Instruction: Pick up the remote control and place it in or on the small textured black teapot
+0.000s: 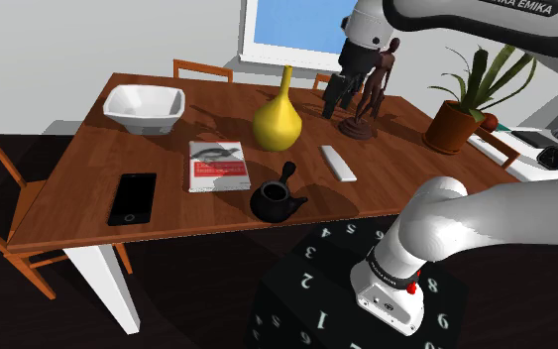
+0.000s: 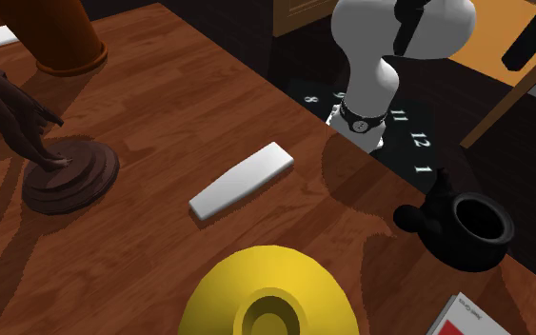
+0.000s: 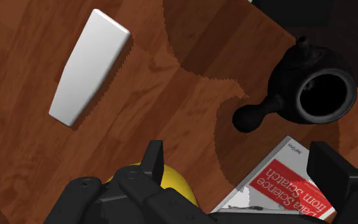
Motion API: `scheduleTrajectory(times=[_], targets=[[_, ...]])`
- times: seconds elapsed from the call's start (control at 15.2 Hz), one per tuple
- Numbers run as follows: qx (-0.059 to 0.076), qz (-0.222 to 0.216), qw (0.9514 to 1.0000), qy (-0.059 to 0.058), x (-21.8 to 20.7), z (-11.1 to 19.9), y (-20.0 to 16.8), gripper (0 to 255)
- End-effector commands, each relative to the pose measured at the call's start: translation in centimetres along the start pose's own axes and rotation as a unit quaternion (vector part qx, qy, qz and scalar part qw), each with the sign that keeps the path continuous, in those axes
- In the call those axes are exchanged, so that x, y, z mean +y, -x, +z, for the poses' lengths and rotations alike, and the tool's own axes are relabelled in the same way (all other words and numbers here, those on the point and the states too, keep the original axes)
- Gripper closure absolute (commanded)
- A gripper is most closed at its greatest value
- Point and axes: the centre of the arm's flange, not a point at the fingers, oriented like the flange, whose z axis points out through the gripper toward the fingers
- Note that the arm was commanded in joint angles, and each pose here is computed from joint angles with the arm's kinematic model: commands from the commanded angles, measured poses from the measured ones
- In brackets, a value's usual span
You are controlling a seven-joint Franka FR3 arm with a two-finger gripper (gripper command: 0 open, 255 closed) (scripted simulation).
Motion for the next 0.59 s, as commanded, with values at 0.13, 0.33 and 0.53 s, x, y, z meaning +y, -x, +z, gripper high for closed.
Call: scheduleTrajectory(times=[0.13,0.33,0.53], targets=[[-0.003,0.026,0.9997,0.001,1.7,1.9,-0.7,0],[-0.007,0.064,0.9979,0.002,4.3,4.8,-1.4,0],[-0.011,0.103,0.9946,0.002,7.0,7.7,-2.0,0]])
